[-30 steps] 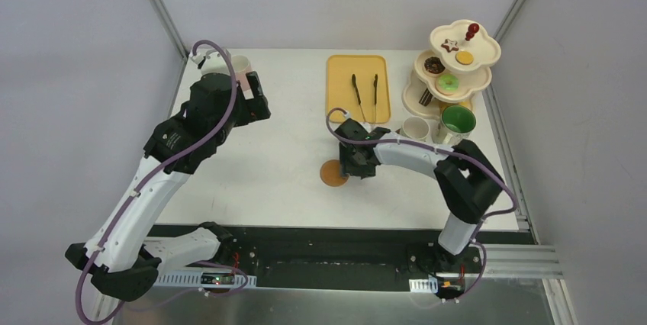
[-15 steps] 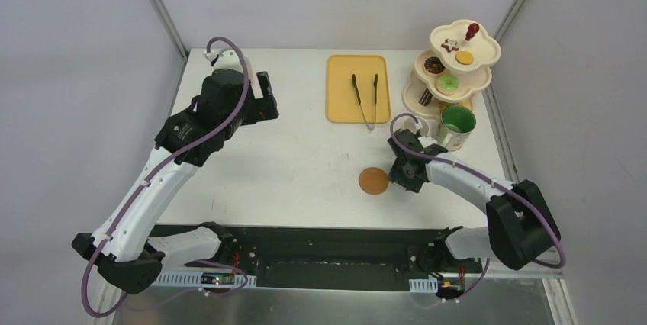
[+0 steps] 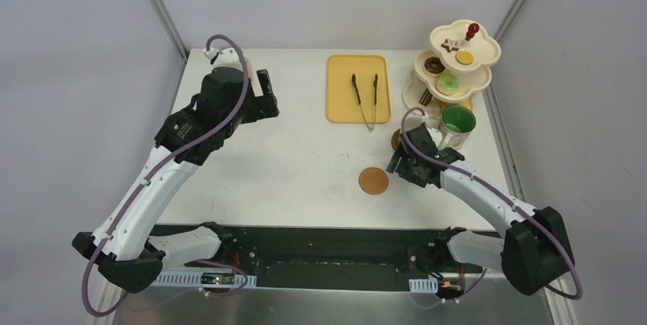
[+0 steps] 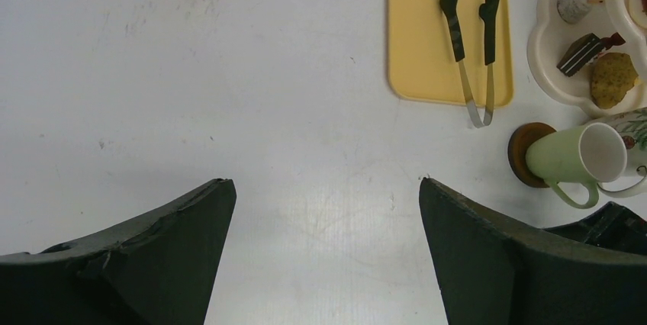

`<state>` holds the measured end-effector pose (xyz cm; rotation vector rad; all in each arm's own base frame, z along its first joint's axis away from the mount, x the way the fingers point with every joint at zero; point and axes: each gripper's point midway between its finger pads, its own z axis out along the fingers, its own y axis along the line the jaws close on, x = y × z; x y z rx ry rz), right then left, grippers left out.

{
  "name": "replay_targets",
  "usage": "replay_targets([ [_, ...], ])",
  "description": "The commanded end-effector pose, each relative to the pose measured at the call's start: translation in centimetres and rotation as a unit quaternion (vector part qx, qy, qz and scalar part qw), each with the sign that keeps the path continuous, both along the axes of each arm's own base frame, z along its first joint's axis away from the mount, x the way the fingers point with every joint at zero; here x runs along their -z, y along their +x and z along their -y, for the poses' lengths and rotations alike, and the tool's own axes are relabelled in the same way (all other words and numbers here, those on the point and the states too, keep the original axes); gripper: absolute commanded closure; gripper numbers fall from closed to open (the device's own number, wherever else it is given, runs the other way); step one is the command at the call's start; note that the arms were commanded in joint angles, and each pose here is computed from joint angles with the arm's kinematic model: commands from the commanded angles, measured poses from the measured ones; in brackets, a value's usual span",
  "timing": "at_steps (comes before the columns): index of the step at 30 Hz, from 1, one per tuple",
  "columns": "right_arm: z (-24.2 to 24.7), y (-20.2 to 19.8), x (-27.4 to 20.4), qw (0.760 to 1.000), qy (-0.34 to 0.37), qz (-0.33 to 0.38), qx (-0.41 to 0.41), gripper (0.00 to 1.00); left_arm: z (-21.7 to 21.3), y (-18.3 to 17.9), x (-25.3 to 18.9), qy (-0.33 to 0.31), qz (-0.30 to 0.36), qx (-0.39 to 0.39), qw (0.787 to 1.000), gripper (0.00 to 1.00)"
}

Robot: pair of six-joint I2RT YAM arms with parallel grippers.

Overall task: Serve the afternoon tea
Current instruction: Move the coaster to the center of the board.

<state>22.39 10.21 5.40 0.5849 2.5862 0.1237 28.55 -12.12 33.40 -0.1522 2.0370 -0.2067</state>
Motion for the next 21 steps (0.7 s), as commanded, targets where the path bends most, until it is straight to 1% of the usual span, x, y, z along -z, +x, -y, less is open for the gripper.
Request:
replay_targets([
  [1, -4.1, 2.2, -3.1, 0.993, -0.002, 0.051, -0.11, 0.28, 0.0, 0.1, -2.4, -0.013, 0.03, 0.002, 0.999, 0.05],
  [3, -4.3, 1.9, -1.9, 0.992, -0.035, 0.016, -0.119, 0.27, 0.0, 0.1, -2.3, -0.014, 0.031, 0.002, 0.999, 0.05],
  [4, -4.3, 1.9, -1.4, 0.992, -0.049, 0.006, -0.118, 0.28, 0.0, 0.1, -2.4, -0.014, 0.031, 0.002, 0.999, 0.05],
  [7, -3.9, 2.2, -0.5, 0.992, -0.081, -0.008, -0.098, 0.38, -0.2, 0.1, -2.6, -0.013, 0.033, 0.0, 0.999, 0.05],
  [11, -4.1, 2.4, 0.3, 0.993, -0.08, -0.015, -0.083, 0.45, -0.2, 0.0, -2.8, -0.012, 0.034, -0.001, 0.999, 0.05],
  [14, -3.9, 1.8, 1.4, 0.993, -0.085, -0.036, -0.079, 0.49, 0.0, 0.1, -2.8, -0.014, 0.033, 0.003, 0.999, 0.05],
  [21, -2.6, 0.4, 2.7, 0.989, -0.107, -0.059, -0.08, 0.5, 0.2, 0.3, -3.0, -0.015, 0.033, 0.008, 0.999, 0.05],
])
